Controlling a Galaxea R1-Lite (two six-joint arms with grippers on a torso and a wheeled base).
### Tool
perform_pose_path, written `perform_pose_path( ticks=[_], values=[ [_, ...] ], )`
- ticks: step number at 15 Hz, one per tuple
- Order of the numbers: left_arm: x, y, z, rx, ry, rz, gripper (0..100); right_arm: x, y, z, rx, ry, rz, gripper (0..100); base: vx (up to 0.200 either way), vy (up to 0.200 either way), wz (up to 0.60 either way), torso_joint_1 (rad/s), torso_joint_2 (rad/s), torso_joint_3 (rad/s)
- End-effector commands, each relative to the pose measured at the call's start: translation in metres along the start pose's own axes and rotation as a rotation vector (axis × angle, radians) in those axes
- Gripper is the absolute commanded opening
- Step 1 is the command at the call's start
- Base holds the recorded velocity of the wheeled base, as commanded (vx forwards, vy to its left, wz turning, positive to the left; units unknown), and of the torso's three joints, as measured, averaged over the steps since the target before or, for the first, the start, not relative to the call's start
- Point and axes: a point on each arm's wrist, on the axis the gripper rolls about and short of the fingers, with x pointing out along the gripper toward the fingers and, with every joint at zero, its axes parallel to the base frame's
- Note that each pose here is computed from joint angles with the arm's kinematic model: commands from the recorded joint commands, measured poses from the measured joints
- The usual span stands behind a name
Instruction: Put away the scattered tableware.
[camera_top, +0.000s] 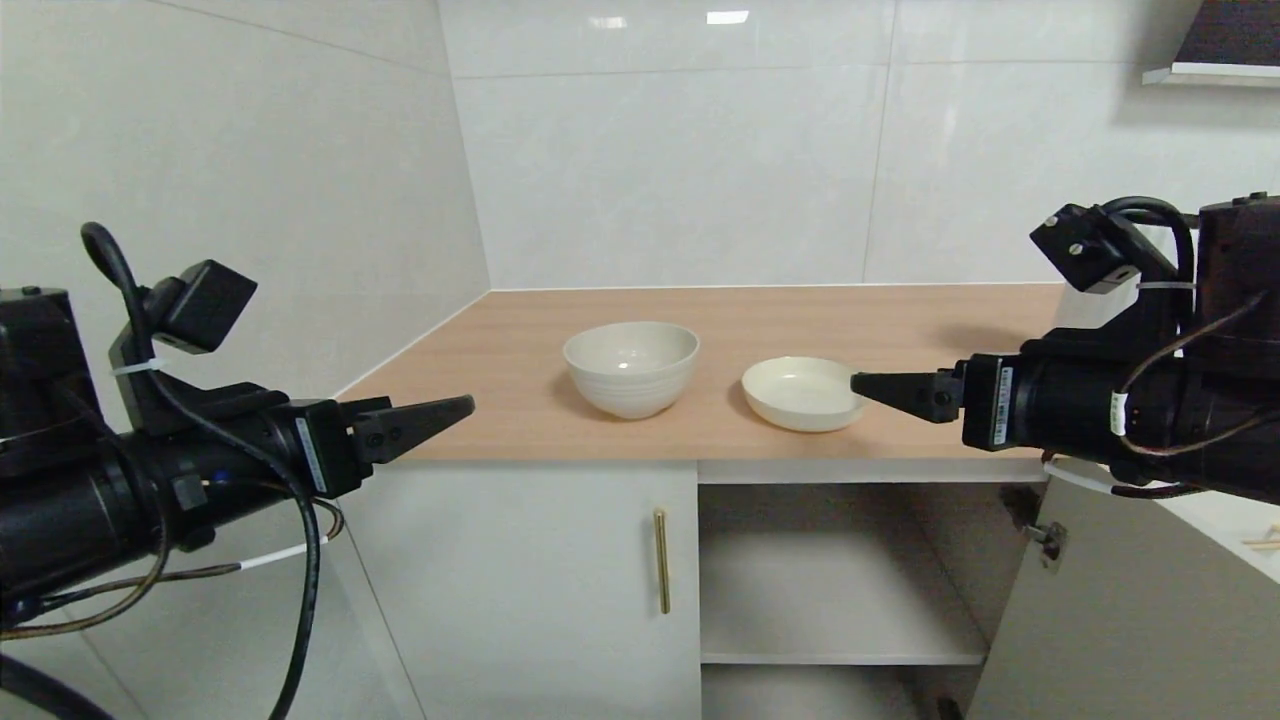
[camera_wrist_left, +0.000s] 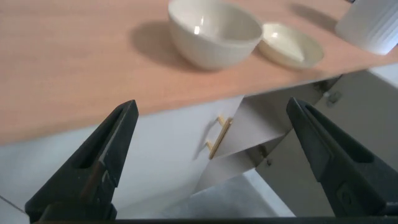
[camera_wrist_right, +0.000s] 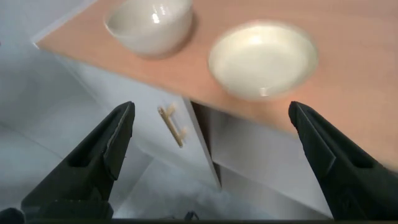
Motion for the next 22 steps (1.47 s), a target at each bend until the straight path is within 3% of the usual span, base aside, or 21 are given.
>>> perform_pose_path(
  ticks=[1, 6, 9, 11, 14, 16, 17, 18, 19, 20, 21, 22],
  values=[
    [0.007, 0.003, -0.001, -0.005, 0.016, 0.002, 100, 0.003, -0.001, -0.003, 0.000, 0.009, -0.002, 100, 0.000, 0.000, 0.00, 0.188, -0.47, -0.281],
    [0.027, 0.008, 0.006, -0.010, 0.024, 0.007, 100, 0.017, -0.006, -0.009, 0.002, 0.024, -0.018, 100, 0.000, 0.000, 0.00, 0.193, -0.46, -0.270],
    [0.041, 0.008, 0.028, -0.003, 0.001, 0.004, 100, 0.032, -0.019, -0.007, -0.023, -0.017, 0.010, 100, 0.000, 0.000, 0.00, 0.063, -0.14, -0.085],
    [0.051, 0.005, 0.050, -0.025, 0.053, 0.013, 100, 0.051, -0.023, -0.008, -0.032, -0.034, 0.011, 100, 0.000, 0.000, 0.00, 0.000, 0.00, 0.000],
    [0.054, 0.002, 0.064, -0.078, 0.209, 0.032, 100, 0.063, -0.030, 0.000, -0.010, -0.007, -0.050, 100, 0.000, 0.000, 0.00, 0.000, 0.00, 0.000],
    [0.055, -0.001, 0.070, -0.094, 0.253, 0.035, 100, 0.065, -0.030, 0.007, 0.064, 0.046, -0.071, 100, 0.000, 0.000, 0.00, 0.000, 0.00, 0.000],
    [0.060, -0.007, 0.070, -0.143, 0.300, 0.034, 100, 0.071, -0.030, 0.010, 0.127, 0.084, -0.087, 100, 0.000, 0.000, 0.00, 0.000, 0.00, 0.000],
    [0.063, -0.008, 0.070, -0.172, 0.311, 0.036, 100, 0.072, -0.030, 0.011, 0.143, 0.094, -0.097, 100, 0.000, 0.000, 0.00, 0.000, 0.00, 0.000],
    [0.075, -0.012, 0.073, -0.287, 0.330, 0.051, 100, 0.081, -0.032, 0.013, 0.164, 0.122, -0.171, 100, 0.000, 0.000, 0.00, 0.000, 0.00, 0.000],
    [0.085, -0.015, 0.070, -0.341, 0.340, 0.074, 100, 0.089, -0.035, 0.012, 0.166, 0.125, -0.239, 100, 0.000, 0.000, 0.00, 0.000, 0.00, 0.000],
    [0.087, -0.015, 0.069, -0.344, 0.342, 0.077, 100, 0.090, -0.035, 0.012, 0.166, 0.124, -0.249, 100, 0.000, 0.000, 0.00, 0.000, 0.00, 0.000],
    [0.113, -0.020, 0.057, -0.356, 0.356, 0.169, 100, 0.098, -0.038, 0.009, 0.163, 0.122, -0.307, 100, 0.000, 0.000, 0.00, 0.000, 0.00, 0.000]
  ],
)
